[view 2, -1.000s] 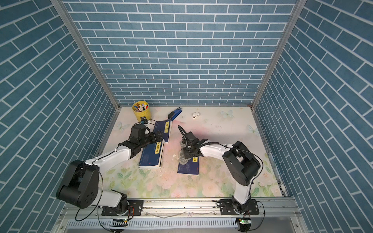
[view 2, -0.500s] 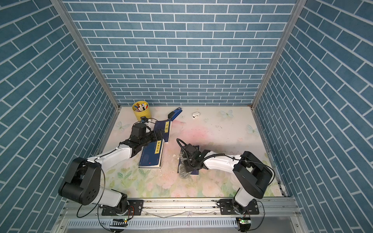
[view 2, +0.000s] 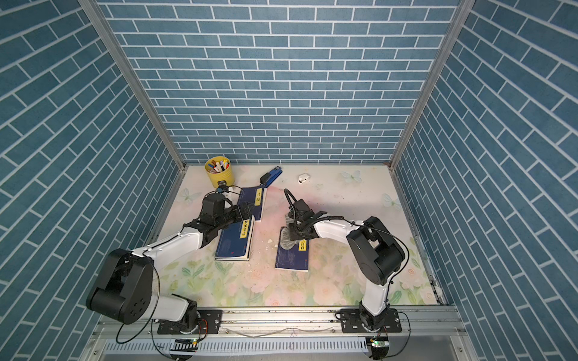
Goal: Wipe the cover of the book
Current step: Wipe the dirt from the cover of the book.
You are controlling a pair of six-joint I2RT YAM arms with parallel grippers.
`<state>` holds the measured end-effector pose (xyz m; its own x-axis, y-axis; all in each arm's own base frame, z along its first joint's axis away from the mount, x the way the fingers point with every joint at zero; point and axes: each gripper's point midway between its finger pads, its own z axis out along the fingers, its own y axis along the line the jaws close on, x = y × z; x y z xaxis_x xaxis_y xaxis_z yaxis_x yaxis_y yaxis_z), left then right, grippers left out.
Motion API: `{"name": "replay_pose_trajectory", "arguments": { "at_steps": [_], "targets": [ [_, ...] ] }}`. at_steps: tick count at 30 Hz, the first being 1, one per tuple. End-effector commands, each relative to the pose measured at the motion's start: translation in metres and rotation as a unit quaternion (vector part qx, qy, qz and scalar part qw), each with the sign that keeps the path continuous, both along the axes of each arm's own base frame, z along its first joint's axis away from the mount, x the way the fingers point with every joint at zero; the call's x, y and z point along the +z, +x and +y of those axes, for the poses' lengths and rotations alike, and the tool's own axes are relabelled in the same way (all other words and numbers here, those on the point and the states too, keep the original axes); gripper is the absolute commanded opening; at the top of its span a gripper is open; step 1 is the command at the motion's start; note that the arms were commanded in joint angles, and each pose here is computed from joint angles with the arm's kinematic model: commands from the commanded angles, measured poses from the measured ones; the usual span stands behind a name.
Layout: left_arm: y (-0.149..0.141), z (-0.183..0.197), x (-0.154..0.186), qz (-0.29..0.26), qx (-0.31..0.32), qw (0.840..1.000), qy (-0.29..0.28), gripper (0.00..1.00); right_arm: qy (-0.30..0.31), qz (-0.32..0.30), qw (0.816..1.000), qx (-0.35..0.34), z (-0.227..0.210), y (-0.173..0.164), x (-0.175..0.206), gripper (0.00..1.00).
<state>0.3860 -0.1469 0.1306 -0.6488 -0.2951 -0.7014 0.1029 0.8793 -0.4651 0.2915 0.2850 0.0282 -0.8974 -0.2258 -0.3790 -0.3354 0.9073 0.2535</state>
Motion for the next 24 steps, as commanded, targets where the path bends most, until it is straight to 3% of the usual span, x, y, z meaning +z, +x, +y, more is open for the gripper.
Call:
{"name": "replay_pose_trajectory", "arguments": {
  "at_steps": [1,9,20,24],
  "targets": [
    [0.0,0.004,0.006,-0.007,-0.003,1.0,0.018,0.96,-0.134,0.098,0.986,0.029,-0.057,-0.075,-0.053,0.0],
    [0.007,0.004,0.014,-0.011,-0.006,0.999,0.038,0.96,-0.141,0.127,0.981,0.034,-0.072,-0.149,-0.051,0.0],
    [0.016,-0.001,0.015,-0.014,-0.014,0.999,0.034,0.96,-0.142,0.128,0.982,0.002,-0.087,-0.157,-0.048,0.0],
    [0.019,-0.003,0.014,-0.013,-0.016,0.999,0.036,0.96,-0.161,0.109,0.981,0.0,-0.089,-0.145,-0.046,0.0]
  ]
}}
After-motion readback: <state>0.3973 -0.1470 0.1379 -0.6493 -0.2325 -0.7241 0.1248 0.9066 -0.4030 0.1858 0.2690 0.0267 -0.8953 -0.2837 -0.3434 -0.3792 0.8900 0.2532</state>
